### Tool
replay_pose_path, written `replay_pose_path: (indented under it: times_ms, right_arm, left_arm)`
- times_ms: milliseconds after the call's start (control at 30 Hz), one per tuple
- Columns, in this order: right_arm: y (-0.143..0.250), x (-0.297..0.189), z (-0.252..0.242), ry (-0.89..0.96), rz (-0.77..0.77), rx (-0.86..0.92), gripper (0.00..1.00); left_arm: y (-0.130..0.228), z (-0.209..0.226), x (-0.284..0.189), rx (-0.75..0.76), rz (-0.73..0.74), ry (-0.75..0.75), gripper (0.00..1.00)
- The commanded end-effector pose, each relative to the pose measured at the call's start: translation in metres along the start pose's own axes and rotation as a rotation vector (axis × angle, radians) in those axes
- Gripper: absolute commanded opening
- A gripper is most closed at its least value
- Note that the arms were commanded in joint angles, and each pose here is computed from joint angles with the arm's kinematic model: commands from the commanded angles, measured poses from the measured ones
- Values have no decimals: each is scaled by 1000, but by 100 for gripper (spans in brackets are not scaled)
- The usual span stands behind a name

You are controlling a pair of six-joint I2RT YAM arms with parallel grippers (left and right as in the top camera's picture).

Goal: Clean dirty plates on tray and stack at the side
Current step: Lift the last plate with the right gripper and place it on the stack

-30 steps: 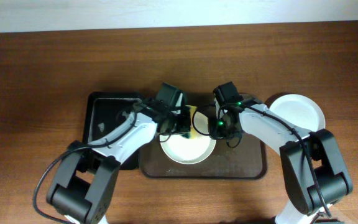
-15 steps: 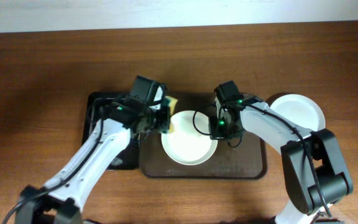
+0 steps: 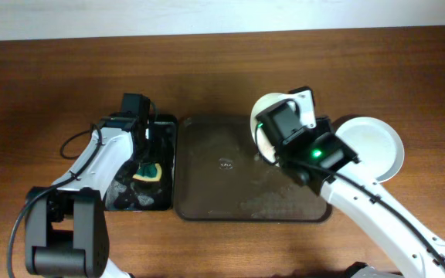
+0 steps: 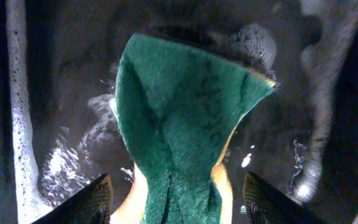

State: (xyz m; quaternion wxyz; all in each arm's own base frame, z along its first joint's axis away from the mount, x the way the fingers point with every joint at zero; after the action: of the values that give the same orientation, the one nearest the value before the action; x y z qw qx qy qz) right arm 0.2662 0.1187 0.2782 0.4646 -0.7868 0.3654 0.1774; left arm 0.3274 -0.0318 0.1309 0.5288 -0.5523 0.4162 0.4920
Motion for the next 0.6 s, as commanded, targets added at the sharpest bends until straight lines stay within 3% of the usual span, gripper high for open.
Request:
replay_pose_path:
  times_ms: [0, 100, 167, 200, 233, 367, 433, 467, 500, 533, 567]
  right_arm:
    - [-8, -22, -2, 150, -119, -9, 4]
    - [-8, -24, 1, 142, -125, -13, 4]
    - [-8, -24, 1, 137, -124, -9, 4]
    - [-8, -24, 2, 126, -121, -9, 4]
    - [-8, -23, 3, 102, -114, -7, 4]
    - [-6, -12, -7, 100, -68, 79, 4]
    - [-4, 7, -20, 32, 17, 187, 4]
    - [-3, 15, -25, -13, 57, 217, 4]
    - [-1, 25, -33, -58, 101, 258, 4]
    - [2, 35, -43, -102, 150, 320, 4]
    - [6, 48, -56, -156, 202, 399, 4]
  left_arm:
    - [9, 4, 7, 5, 57, -20, 72]
    - [28, 4, 19, 4, 130, 4, 71]
    - [37, 5, 26, 5, 149, 0, 59]
    - [38, 5, 27, 5, 151, -1, 38]
    - [37, 5, 28, 4, 144, 1, 0]
    - [36, 5, 22, -1, 125, 4, 0]
    - [33, 7, -5, -7, 38, 23, 0]
    - [32, 7, -16, -9, 1, 31, 23]
    - [31, 8, -27, -11, -42, 39, 67]
    - [27, 9, -42, -16, -115, 54, 76]
    - [22, 9, -50, -20, -178, 63, 78]
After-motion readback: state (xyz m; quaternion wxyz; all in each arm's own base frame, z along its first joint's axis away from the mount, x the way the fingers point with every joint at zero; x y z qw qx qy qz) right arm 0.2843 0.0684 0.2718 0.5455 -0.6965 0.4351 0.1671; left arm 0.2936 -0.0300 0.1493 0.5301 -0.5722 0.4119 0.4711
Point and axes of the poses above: each gripper's point midway between its finger pads, its own x axis out along the fingers, its own z axis along the line the jaws close on, y = z × x, the point moved 10 cm from there along -x, back along the fingers, and after that the axes turned 2 degrees about x, right-handed, at the moved point
